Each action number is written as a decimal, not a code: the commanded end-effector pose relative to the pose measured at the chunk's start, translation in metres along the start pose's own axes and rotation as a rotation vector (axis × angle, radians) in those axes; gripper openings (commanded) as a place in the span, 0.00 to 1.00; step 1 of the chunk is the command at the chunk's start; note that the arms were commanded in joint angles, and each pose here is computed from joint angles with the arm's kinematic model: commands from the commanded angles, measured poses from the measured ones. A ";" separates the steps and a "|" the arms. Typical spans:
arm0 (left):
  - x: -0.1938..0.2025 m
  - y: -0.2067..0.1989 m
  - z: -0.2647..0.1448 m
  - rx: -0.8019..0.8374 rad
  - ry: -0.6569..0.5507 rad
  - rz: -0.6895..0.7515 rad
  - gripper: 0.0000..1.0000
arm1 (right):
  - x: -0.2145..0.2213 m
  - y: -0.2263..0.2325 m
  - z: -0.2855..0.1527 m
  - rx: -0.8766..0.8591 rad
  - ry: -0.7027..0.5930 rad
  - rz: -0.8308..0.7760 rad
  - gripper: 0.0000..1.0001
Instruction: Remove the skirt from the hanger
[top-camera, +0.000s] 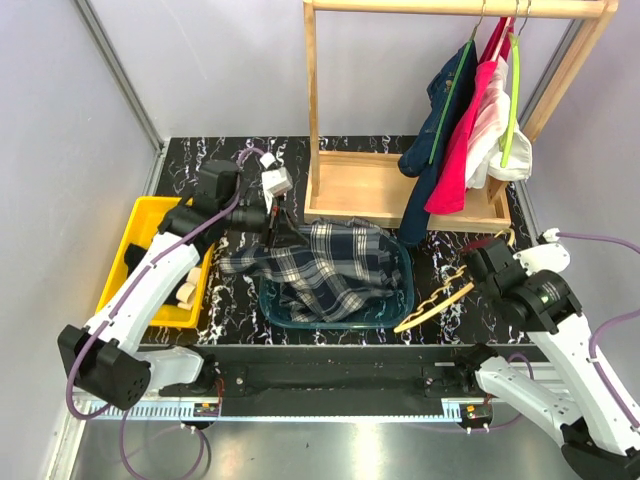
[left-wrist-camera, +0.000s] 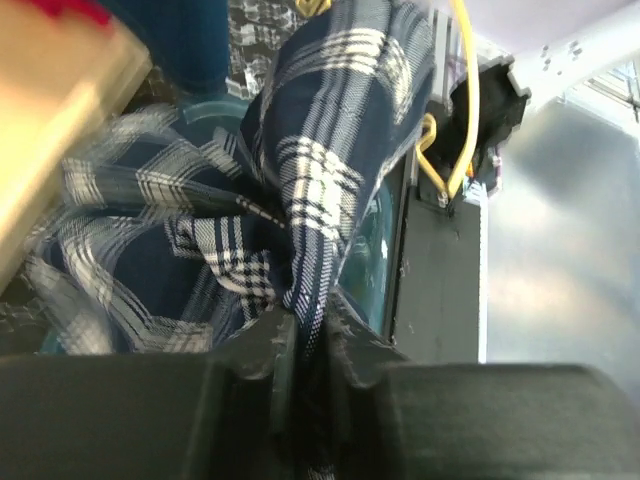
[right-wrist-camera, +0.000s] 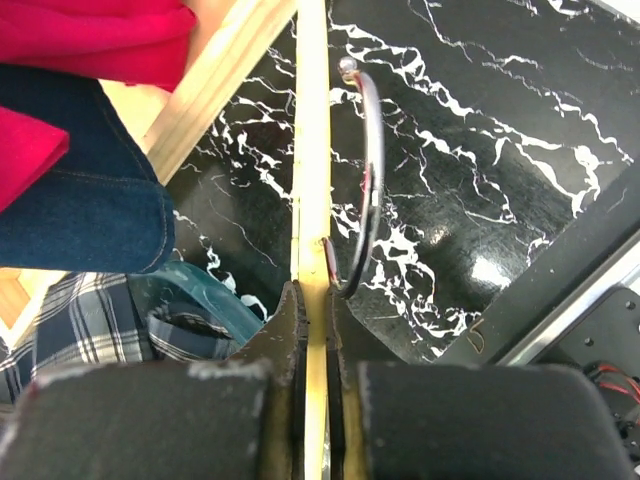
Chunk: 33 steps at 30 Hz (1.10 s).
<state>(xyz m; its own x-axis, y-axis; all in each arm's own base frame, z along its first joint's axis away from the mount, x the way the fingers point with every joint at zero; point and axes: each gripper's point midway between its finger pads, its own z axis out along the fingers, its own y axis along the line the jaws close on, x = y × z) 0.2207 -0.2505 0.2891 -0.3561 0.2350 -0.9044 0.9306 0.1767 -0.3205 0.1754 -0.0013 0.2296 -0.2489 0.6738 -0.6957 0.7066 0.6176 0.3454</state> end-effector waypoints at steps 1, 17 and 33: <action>0.017 -0.005 -0.010 -0.015 0.078 0.104 0.49 | 0.013 -0.049 -0.006 0.195 0.080 -0.119 0.18; -0.023 0.002 -0.021 -0.097 0.073 0.161 0.87 | 0.038 -0.006 -0.027 -0.013 0.276 0.038 0.50; 0.086 -0.050 0.029 0.304 0.428 -0.047 0.87 | -0.032 0.166 -0.077 -0.528 0.188 -0.047 0.55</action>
<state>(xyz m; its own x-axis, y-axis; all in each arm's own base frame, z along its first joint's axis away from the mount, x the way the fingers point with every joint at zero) 0.1760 -0.2701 0.2414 -0.3927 0.5177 -0.7601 0.8939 0.0206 -0.4478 0.2495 0.1317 0.3032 -0.5446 0.6661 -0.5096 0.3616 0.7347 0.5739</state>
